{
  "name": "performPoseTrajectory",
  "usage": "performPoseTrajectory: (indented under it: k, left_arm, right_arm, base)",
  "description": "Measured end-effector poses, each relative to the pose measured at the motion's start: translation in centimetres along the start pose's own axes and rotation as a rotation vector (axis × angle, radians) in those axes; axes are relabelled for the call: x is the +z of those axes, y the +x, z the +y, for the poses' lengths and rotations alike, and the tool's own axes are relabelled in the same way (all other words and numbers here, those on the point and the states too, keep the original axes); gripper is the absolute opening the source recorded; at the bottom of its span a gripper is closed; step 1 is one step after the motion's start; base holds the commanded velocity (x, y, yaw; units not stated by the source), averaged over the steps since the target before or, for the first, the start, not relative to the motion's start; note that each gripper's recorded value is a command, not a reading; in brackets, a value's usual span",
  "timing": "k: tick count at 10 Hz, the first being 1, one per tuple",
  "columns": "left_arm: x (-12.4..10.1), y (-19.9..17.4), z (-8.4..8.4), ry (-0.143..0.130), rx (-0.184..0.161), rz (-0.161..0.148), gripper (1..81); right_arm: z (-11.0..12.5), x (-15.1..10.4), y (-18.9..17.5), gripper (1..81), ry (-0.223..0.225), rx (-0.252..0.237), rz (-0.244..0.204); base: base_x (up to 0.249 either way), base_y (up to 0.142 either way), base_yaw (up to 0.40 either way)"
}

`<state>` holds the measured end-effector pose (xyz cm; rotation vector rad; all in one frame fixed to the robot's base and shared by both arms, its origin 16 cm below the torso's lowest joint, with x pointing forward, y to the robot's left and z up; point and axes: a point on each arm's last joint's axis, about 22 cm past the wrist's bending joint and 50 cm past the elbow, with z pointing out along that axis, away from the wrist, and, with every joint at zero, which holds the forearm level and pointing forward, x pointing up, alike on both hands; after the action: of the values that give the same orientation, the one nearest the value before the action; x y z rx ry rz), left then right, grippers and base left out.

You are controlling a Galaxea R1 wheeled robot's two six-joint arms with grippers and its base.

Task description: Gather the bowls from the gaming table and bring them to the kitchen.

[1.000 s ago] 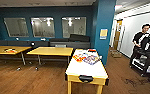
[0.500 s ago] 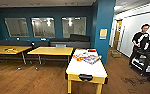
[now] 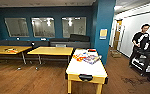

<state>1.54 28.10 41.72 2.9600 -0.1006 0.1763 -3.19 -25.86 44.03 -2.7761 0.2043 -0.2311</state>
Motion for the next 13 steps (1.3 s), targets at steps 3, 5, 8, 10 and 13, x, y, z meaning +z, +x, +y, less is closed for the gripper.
performPoseTrajectory:
  k: [3,5,8,10,13]
  left_arm:
    - [0.1,0.8,0.4,-0.005,0.002,0.008,1.0]
    - [0.2,0.8,0.6,-0.008,0.004,0.012,1.0]
    - [-0.1,-1.1,-0.1,0.003,0.003,-0.013,1.0]
    - [0.1,0.6,0.4,-0.005,0.016,0.011,1.0]
    - [0.1,-0.3,0.7,-0.008,0.035,-0.001,1.0]
  right_arm:
    - [0.0,0.0,0.3,1.0,0.000,-0.001,0.001]
    - [0.0,0.0,0.5,1.0,-0.001,-0.001,0.009]
    - [-0.1,-0.1,-1.0,1.0,0.000,0.003,-0.009]
    - [0.1,-0.1,-0.1,1.0,-0.002,0.000,0.003]
    - [0.3,-0.1,-0.2,1.0,-0.004,-0.001,0.002]
  base:
    - [-0.049,0.025,0.000]
    - [-0.077,0.039,0.000]
    - [0.000,0.000,-0.126]
    - [0.000,0.000,-0.321]
    - [0.000,0.000,-0.335]
